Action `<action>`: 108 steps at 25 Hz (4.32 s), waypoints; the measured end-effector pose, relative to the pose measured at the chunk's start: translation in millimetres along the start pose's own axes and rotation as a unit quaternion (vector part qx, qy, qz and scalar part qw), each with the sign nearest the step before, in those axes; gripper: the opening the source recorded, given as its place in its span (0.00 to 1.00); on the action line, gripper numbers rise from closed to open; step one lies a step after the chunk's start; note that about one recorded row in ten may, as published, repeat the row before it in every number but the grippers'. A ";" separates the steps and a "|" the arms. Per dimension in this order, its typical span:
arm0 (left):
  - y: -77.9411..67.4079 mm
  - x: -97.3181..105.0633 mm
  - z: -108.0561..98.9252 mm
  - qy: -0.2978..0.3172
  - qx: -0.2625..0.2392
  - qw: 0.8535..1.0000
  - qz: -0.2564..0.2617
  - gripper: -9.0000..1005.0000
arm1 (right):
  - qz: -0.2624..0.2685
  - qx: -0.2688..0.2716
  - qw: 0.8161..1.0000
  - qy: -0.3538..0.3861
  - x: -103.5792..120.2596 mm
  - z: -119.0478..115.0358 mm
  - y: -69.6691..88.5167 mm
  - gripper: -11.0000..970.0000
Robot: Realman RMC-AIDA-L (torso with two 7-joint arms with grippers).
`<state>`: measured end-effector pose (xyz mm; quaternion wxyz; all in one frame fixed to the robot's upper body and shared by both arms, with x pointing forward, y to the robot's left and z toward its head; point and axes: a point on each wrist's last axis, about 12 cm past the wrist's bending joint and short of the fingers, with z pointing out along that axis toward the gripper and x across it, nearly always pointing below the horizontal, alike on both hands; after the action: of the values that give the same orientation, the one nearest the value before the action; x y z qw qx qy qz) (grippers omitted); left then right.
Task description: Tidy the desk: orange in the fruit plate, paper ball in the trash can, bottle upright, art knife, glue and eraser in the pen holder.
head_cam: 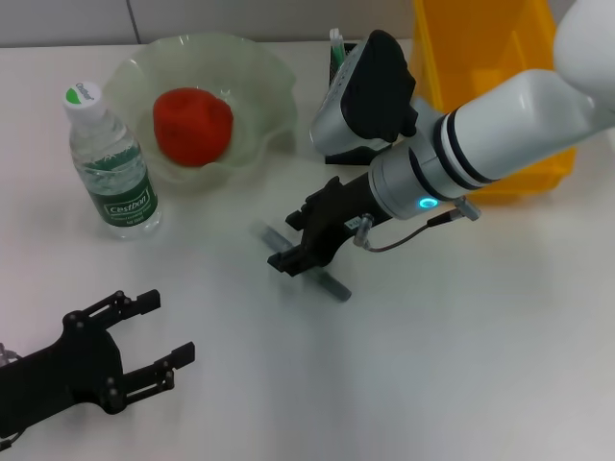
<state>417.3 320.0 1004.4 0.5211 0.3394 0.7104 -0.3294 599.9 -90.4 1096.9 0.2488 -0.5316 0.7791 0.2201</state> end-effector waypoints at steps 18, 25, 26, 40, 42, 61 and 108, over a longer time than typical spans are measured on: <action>1.6 -1.5 0.2 0.002 0.005 1.000 0.000 0.80 | 0.004 0.003 1.000 0.000 2.6 3.0 0.5 0.64; 1.2 -2.4 2.5 -0.002 0.007 1.000 0.000 0.80 | 0.003 0.005 1.000 0.001 3.3 3.8 0.3 0.64; 1.0 -2.4 2.8 -0.003 0.007 1.000 0.000 0.80 | 0.002 0.006 1.000 0.002 3.5 4.1 0.3 0.59; 1.3 -4.0 3.5 -0.007 0.007 1.000 0.002 0.80 | -0.006 0.017 1.000 0.013 8.6 9.3 0.8 0.43; 1.4 -4.1 3.6 -0.007 0.007 1.000 0.002 0.80 | -0.006 0.018 1.000 0.014 9.0 9.5 0.5 0.41; 1.0 -5.8 4.1 -0.014 0.009 1.000 0.002 0.80 | 0.008 0.023 0.999 -0.022 3.9 -1.1 -3.0 0.15; 1.0 -13.7 3.1 -0.033 0.024 0.999 0.002 0.80 | 0.209 0.107 0.863 -0.448 54.2 -70.4 -66.0 0.16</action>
<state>422.9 316.1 1016.7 0.5363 0.3425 0.6842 -0.3564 634.1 -194.4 1112.9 0.5748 -0.1709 0.6951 0.3966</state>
